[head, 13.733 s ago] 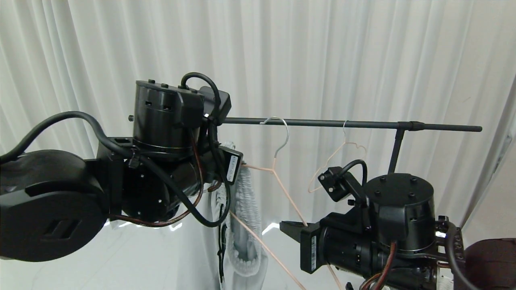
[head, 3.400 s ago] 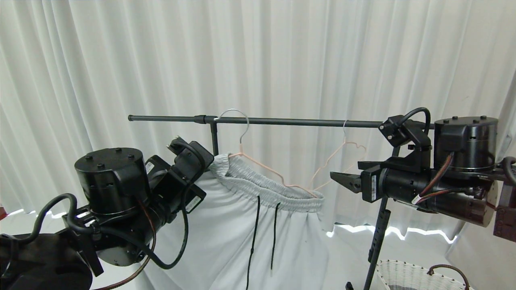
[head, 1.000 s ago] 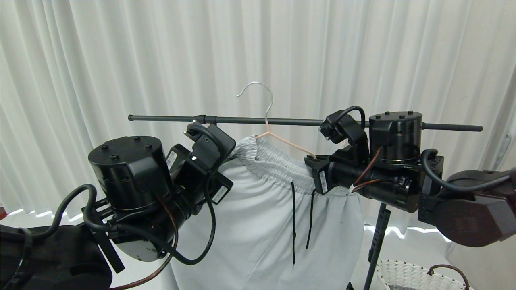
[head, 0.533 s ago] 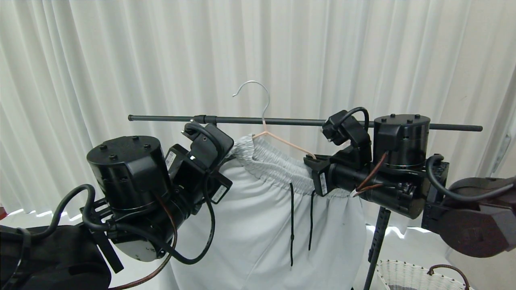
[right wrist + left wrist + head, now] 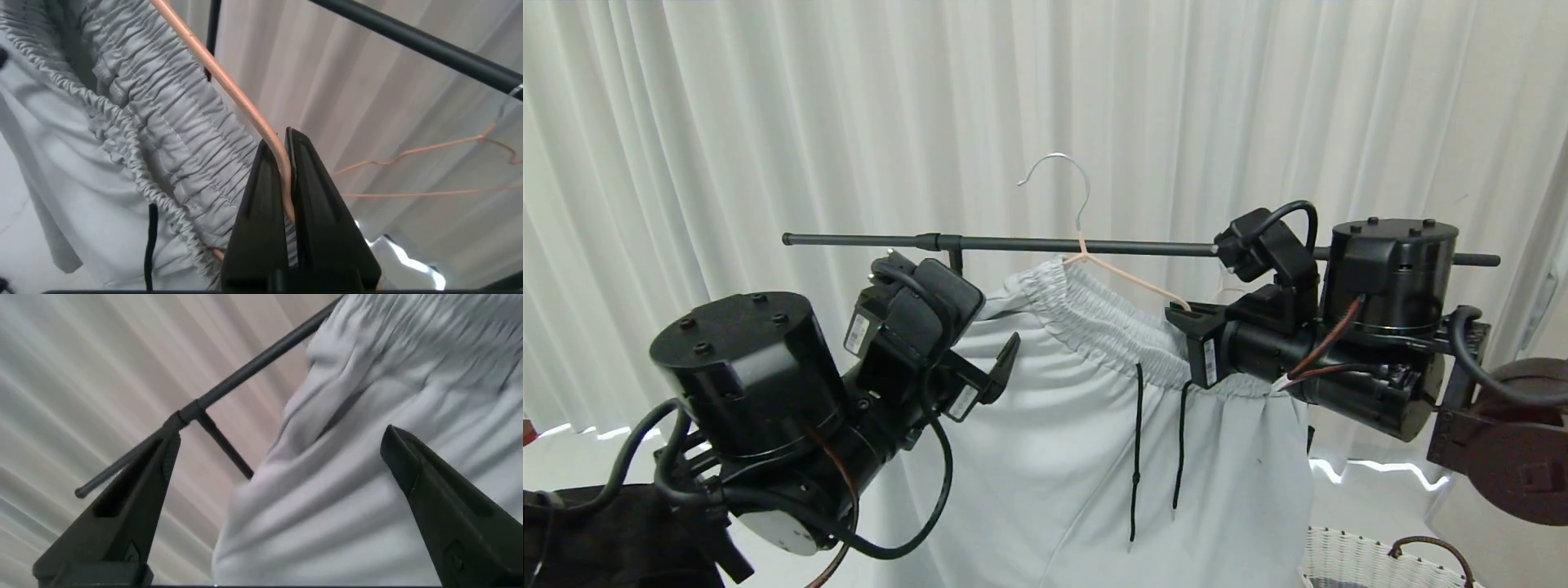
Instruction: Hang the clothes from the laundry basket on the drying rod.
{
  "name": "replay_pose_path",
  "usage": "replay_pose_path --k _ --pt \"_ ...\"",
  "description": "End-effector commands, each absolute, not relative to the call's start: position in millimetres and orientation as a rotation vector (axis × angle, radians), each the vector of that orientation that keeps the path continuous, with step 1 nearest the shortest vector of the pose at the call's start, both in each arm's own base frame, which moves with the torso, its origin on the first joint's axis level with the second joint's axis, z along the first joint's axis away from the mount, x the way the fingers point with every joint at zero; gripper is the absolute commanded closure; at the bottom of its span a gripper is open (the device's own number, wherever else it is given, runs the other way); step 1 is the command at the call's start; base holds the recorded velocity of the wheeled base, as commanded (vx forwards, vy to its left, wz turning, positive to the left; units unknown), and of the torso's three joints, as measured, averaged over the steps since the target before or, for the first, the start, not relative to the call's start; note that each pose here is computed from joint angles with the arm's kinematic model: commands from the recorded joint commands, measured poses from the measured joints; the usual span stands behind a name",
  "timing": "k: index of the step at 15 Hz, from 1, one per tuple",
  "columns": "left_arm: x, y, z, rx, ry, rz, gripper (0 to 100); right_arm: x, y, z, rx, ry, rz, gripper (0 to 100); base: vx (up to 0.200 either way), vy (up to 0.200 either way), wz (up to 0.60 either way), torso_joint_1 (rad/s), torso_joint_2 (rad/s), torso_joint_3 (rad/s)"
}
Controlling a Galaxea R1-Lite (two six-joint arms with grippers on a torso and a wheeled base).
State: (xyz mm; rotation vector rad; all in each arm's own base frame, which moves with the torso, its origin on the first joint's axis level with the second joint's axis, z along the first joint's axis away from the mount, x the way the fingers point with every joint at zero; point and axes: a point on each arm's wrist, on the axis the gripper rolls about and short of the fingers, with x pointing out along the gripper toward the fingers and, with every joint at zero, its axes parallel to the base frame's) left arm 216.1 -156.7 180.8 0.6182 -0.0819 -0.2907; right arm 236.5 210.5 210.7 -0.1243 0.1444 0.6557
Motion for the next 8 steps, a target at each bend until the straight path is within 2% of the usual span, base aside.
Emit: replay_pose_path --k 1,5,7,8 --pt "199 -143 184 0.597 -0.088 -0.284 0 230 196 218 -0.115 0.127 0.636 100 0.0 0.0 0.0 0.0 0.0 0.0" --pt "177 -103 182 0.509 -0.058 -0.2 0 212 179 216 -0.103 0.094 0.634 100 0.0 0.0 0.0 0.0 0.0 0.0" --pt "166 -83 152 0.429 0.069 -0.204 0 208 174 218 -0.093 0.073 0.636 100 0.0 0.0 0.0 0.0 0.0 0.0" --pt "164 -82 146 0.406 0.092 -0.222 0 207 173 219 -0.091 0.068 0.637 100 0.0 0.0 0.0 0.0 0.0 0.0"
